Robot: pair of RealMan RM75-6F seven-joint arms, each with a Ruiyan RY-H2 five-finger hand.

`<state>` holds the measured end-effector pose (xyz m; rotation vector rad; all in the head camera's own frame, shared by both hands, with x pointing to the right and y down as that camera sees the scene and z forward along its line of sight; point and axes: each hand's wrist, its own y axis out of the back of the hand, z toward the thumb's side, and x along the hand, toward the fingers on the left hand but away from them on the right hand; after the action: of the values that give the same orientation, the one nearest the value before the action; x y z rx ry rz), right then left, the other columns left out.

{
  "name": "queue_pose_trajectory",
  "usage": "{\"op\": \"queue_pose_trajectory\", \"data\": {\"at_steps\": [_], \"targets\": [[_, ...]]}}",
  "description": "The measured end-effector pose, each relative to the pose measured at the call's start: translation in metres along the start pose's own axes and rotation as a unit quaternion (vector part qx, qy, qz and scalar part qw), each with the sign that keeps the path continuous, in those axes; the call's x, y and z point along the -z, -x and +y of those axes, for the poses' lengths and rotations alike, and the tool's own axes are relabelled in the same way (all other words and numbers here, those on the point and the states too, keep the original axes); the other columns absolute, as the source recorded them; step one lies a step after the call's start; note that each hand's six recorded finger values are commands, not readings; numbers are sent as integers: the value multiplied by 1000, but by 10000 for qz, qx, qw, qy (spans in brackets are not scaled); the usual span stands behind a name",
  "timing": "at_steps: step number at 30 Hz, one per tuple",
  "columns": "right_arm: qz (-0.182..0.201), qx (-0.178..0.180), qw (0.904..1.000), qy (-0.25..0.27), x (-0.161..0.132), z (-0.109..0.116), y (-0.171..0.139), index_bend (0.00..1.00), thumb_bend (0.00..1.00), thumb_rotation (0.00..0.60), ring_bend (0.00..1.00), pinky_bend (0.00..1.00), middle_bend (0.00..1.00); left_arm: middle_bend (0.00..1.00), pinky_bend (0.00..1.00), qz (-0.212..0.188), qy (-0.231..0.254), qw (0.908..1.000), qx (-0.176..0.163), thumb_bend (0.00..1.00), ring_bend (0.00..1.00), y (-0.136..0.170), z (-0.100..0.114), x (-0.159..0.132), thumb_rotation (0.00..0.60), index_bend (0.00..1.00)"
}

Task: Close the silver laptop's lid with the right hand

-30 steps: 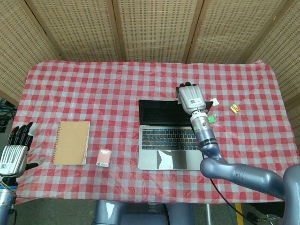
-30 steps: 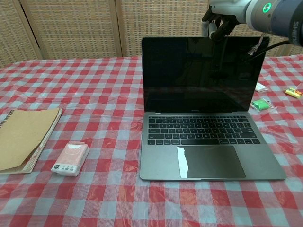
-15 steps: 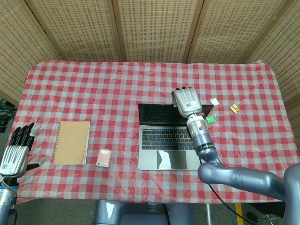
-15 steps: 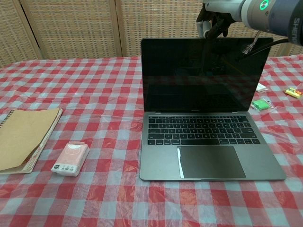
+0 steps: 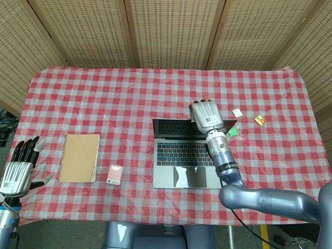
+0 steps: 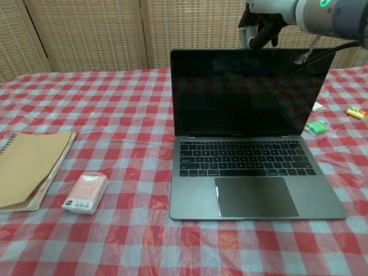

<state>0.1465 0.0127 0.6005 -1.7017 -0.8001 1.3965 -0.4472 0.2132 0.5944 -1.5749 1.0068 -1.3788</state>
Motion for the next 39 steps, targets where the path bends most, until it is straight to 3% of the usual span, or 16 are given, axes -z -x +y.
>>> {"op": "queue_pose_trajectory", "data": {"at_steps": [19,39], "targets": [[1,-448,9989,107,-12,-5,-22,623,1000,600,439,519,517,0,0,-39,-22,10000,-79,119,0,2,3,-2,600,0],[-130,-644,9978,118,-14,-9,-43,621,1000,600,433,521,510,0,0,-184,-24,9998,-106,119,0,5,3,-9,600,0]]}}
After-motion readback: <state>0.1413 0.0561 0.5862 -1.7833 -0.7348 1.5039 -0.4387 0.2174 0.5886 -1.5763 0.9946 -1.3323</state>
